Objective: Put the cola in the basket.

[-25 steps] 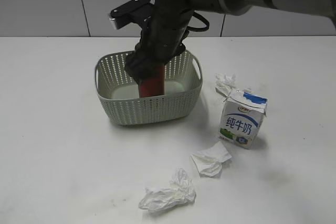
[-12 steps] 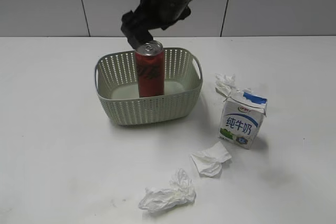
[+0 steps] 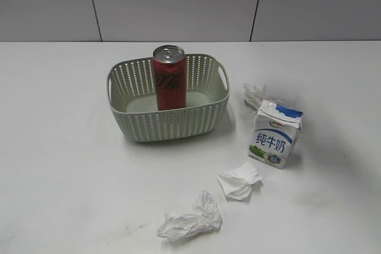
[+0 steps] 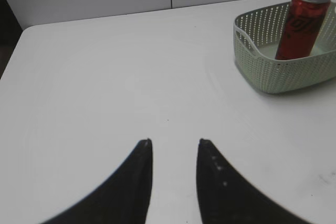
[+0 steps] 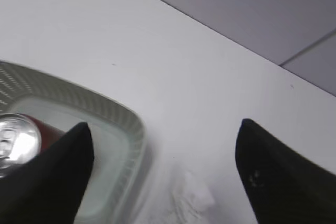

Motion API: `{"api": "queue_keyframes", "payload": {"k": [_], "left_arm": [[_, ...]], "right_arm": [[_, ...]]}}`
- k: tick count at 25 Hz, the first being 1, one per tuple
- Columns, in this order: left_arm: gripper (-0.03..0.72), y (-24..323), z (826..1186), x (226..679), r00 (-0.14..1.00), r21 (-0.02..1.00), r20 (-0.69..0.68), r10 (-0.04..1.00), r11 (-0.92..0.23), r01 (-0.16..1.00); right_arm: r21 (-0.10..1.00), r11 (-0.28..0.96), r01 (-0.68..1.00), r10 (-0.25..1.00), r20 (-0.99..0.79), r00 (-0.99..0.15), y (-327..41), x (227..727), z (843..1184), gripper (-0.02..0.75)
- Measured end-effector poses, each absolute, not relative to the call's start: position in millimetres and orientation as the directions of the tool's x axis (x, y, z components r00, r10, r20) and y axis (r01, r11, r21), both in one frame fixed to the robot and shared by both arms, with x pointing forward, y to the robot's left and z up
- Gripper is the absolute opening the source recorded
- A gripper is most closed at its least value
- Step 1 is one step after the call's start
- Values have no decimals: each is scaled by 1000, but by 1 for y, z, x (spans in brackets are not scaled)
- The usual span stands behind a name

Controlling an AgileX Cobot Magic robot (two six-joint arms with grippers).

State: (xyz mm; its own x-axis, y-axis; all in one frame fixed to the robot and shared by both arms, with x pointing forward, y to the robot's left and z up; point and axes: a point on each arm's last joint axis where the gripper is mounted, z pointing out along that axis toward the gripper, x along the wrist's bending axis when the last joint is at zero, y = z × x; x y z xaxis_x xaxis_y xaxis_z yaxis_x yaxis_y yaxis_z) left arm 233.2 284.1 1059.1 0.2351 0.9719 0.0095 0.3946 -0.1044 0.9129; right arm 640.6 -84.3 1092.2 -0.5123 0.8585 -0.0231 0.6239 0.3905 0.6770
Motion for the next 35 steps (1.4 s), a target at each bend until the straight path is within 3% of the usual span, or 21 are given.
{"api": "queue_keyframes", "payload": {"k": [8, 17, 27, 35], "left_arm": [[232, 284, 1059, 233, 235, 913, 10, 972, -104, 395], [232, 284, 1059, 233, 235, 913, 10, 972, -104, 395], [232, 284, 1059, 233, 235, 913, 10, 972, -104, 395], [232, 284, 1059, 233, 235, 913, 10, 972, -104, 395]], "right_arm": [[589, 228, 775, 962, -12, -273, -192, 670, 1091, 617], [414, 84, 907, 996, -17, -84, -280, 648, 1108, 591], [455, 25, 890, 998, 40, -48, -292, 557, 1149, 588], [409, 26, 912, 998, 42, -47, -292, 451, 1128, 587]]}}
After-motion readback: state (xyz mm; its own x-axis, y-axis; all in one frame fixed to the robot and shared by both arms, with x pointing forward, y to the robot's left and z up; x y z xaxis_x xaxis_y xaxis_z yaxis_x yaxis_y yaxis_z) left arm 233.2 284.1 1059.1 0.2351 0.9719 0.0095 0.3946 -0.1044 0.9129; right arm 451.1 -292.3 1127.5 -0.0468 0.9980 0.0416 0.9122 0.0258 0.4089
